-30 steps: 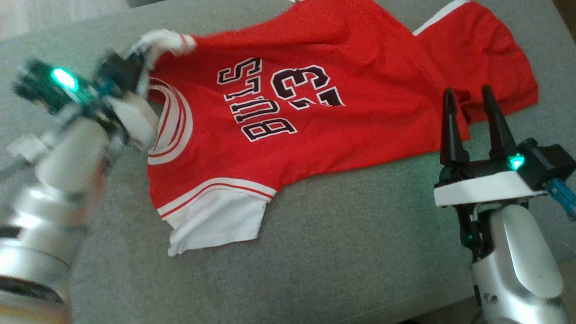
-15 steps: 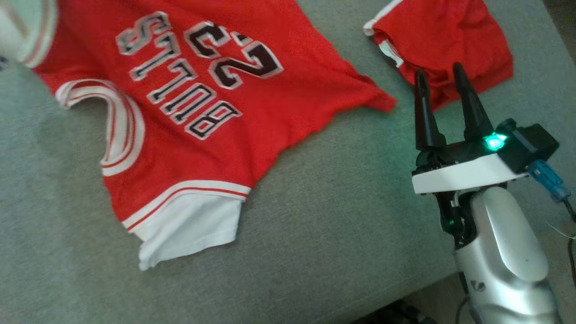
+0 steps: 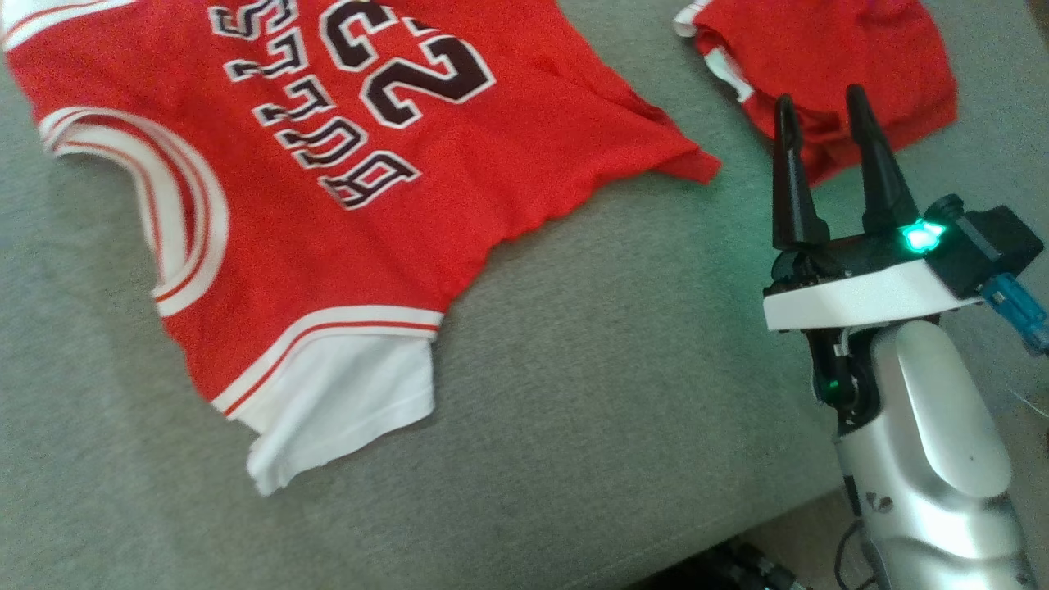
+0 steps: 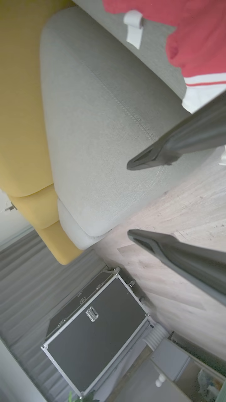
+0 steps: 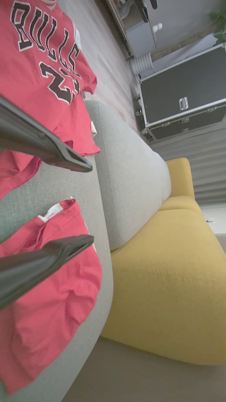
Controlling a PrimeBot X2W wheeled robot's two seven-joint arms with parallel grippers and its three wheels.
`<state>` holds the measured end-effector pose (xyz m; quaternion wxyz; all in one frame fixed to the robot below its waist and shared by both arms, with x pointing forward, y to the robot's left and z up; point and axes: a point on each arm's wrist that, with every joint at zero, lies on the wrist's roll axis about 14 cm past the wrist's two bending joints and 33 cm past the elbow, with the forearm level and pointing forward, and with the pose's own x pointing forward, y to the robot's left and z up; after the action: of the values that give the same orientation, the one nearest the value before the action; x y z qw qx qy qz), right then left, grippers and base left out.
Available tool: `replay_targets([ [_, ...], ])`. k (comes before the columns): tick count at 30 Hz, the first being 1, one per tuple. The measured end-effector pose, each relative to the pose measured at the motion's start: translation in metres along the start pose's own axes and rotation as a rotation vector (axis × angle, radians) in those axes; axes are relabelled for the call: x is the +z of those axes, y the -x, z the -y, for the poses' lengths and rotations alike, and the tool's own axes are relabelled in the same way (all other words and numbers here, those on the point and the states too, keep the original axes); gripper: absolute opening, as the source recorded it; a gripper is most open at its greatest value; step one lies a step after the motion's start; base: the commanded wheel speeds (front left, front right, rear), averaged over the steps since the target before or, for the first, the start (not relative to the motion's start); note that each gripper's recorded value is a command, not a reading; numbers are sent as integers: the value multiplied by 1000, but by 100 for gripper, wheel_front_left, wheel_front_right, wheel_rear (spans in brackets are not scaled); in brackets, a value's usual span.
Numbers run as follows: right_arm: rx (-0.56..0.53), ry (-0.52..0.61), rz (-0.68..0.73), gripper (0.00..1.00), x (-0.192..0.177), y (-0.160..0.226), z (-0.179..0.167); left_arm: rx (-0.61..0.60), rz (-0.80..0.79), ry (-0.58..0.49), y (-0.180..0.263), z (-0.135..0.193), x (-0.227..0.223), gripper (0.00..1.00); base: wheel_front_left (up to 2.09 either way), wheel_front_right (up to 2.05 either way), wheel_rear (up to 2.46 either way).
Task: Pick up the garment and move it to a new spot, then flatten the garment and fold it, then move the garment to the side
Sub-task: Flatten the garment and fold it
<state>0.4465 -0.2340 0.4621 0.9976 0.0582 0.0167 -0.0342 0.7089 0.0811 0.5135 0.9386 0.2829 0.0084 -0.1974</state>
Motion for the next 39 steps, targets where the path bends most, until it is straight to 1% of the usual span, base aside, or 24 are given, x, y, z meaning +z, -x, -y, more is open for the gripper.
replay_targets([
  [1, 8, 2, 4, 100, 1, -2, -3, 5, 19, 28, 3, 0, 4, 100, 0, 0, 0],
  [4, 34, 7, 16, 100, 4, -7, -12, 31, 68, 155, 14, -1, 14, 100, 0, 0, 0],
  [9, 78, 14, 50, 100, 15, -12, -28, 46, 80, 339, 47, 9, 11, 100, 0, 0, 0],
  [14, 102, 15, 92, 100, 30, -13, -40, 43, 133, 486, 90, 30, 22, 100, 0, 0, 0],
  [20, 124, 0, 72, 100, 25, 4, -53, 50, 108, 622, 160, 70, 8, 100, 0, 0, 0],
  [26, 172, -18, 73, 100, 27, 19, -72, 119, 59, 725, 227, 93, -10, 100, 0, 0, 0],
  [28, 183, -21, 66, 100, 26, 24, -76, 131, 32, 768, 246, 105, -18, 100, 0, 0, 0],
  [29, 198, -25, 64, 100, 26, 28, -82, 150, -4, 811, 263, 117, -29, 100, 0, 0, 0],
  [31, 211, -32, 70, 100, 28, 29, -87, 158, -33, 828, 275, 125, -38, 100, 0, 0, 0],
  [34, 222, -31, 74, 100, 30, 29, -90, 160, -42, 836, 280, 129, -40, 100, 0, 0, 0],
  [39, 212, -28, 61, 100, 25, 30, -86, 114, -52, 828, 266, 135, -37, 100, 0, 0, 0],
])
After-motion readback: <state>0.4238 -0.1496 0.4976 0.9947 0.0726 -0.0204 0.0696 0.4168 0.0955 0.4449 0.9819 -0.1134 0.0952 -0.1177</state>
